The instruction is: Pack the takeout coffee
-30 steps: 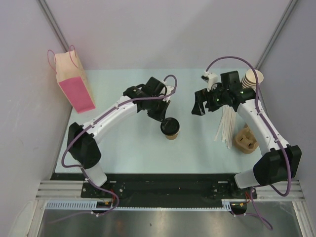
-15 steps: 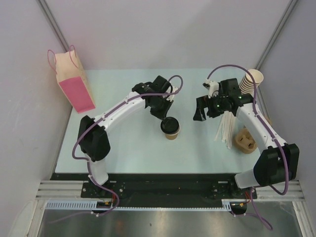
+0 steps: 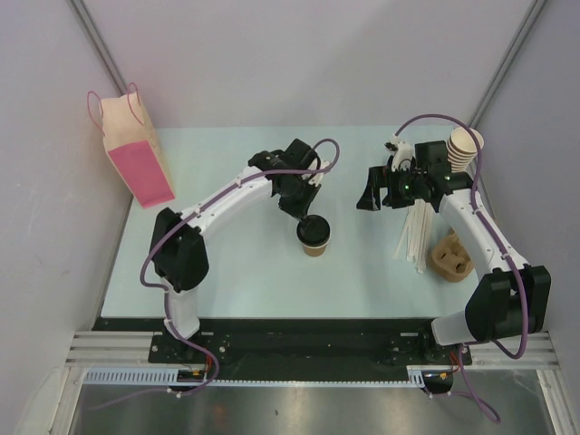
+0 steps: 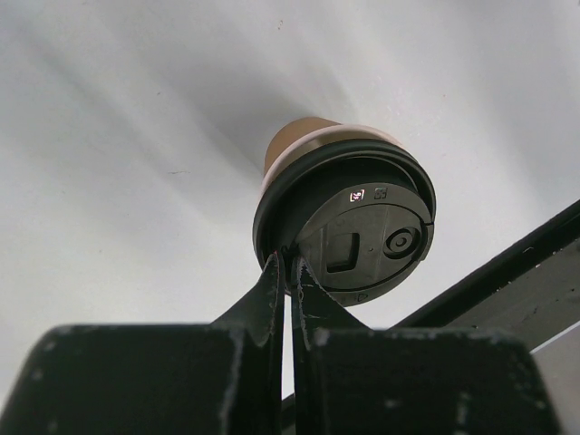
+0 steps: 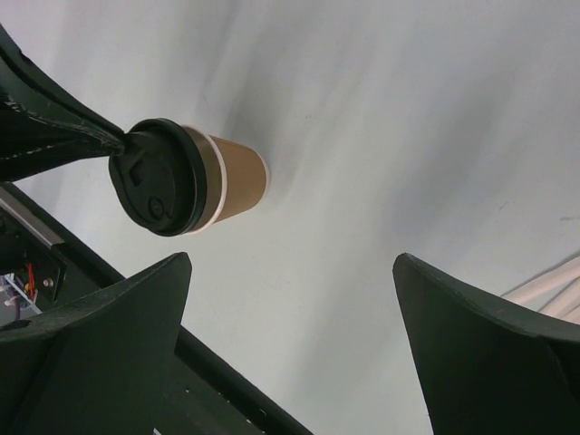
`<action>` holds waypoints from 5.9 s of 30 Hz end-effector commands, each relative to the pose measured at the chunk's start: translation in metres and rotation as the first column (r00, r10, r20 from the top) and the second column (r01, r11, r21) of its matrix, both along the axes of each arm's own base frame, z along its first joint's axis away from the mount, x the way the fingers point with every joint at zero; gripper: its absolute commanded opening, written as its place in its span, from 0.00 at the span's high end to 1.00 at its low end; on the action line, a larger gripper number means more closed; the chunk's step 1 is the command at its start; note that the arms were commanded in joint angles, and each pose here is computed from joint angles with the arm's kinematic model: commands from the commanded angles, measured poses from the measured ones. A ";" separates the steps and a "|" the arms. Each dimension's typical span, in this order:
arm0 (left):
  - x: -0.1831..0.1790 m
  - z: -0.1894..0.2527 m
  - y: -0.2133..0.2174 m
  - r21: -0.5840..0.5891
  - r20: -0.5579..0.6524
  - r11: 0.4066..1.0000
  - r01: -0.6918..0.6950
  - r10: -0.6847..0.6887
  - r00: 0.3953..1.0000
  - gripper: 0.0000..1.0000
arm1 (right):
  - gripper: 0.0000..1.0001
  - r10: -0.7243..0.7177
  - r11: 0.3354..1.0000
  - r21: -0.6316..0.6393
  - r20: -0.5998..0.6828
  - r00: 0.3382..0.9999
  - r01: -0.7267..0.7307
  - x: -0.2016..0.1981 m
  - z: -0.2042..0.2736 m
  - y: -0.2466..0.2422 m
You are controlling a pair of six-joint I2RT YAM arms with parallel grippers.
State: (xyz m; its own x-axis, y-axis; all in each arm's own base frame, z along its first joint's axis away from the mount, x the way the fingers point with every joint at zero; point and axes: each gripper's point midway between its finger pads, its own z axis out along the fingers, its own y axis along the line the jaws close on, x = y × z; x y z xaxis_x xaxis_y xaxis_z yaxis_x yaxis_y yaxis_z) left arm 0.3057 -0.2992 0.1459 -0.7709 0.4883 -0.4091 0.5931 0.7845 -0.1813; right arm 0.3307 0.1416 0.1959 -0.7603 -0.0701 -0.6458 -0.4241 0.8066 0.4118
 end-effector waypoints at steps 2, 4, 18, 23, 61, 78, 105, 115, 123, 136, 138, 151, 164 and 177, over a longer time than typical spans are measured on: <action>0.007 0.009 -0.008 -0.016 0.031 1.000 0.023 -0.022 0.999 1.00 | 0.00 -0.002 0.999 0.047 0.028 1.000 0.001 0.002 0.013 0.007; 0.008 0.007 -0.008 -0.015 0.029 1.000 0.023 -0.022 0.999 1.00 | 0.00 -0.002 0.999 0.040 0.030 1.000 0.001 0.002 0.012 0.006; 0.010 0.003 -0.013 -0.017 0.014 0.999 0.030 -0.030 0.999 0.97 | 0.00 0.010 0.999 0.040 0.034 0.999 -0.011 0.001 0.013 0.007; 0.009 0.004 -0.013 -0.018 0.018 0.999 0.032 -0.032 0.999 0.91 | 0.00 0.008 0.999 0.038 0.037 0.999 -0.010 0.003 0.012 0.006; -0.026 0.121 -0.001 -0.823 0.028 0.565 0.052 -0.051 0.998 0.74 | 0.51 0.409 0.829 0.455 -0.095 0.908 -0.326 -0.041 0.026 0.127; -0.020 0.038 -0.028 -0.756 -0.170 0.647 -0.096 -0.053 0.984 0.88 | 0.80 0.424 0.838 0.474 -0.252 0.870 -0.271 -0.033 -0.028 0.140; -0.016 -0.049 -0.018 -0.668 -0.390 0.694 -0.270 -0.018 0.921 0.97 | 0.85 0.369 0.896 0.390 -0.392 0.843 -0.211 -0.025 -0.104 0.117; -0.022 -0.088 -0.005 -0.597 -0.465 0.724 -0.345 0.038 0.885 1.00 | 0.86 0.357 0.908 0.365 -0.412 0.838 -0.206 -0.027 -0.114 0.116; -0.023 -0.107 -0.002 -0.560 -0.513 0.731 -0.389 0.063 0.856 1.00 | 0.86 0.340 0.920 0.338 -0.437 0.833 -0.198 -0.027 -0.127 0.113; -0.028 -0.135 0.005 -0.470 -0.601 0.743 -0.476 0.125 0.790 1.00 | 0.86 0.322 0.932 0.306 -0.458 0.829 -0.193 -0.028 -0.138 0.107; -0.030 -0.140 0.007 -0.456 -0.616 0.746 -0.486 0.130 0.777 1.00 | 0.85 0.326 0.931 0.309 -0.454 0.829 -0.197 -0.028 -0.136 0.108; -0.028 -0.039 -0.013 -0.718 -0.404 0.642 -0.271 -0.067 0.912 0.98 | 0.80 0.470 0.854 0.376 -0.263 0.842 -0.359 -0.040 -0.082 0.134; 0.001 0.040 -0.019 -0.805 -0.208 0.581 -0.124 -0.080 0.975 0.94 | 0.76 0.522 0.797 0.411 -0.101 0.847 -0.442 -0.049 -0.009 0.141; 0.018 0.002 -0.028 -0.765 -0.288 0.614 -0.194 -0.058 0.956 0.94 | 0.77 0.522 0.819 0.391 -0.201 0.829 -0.421 -0.051 -0.051 0.150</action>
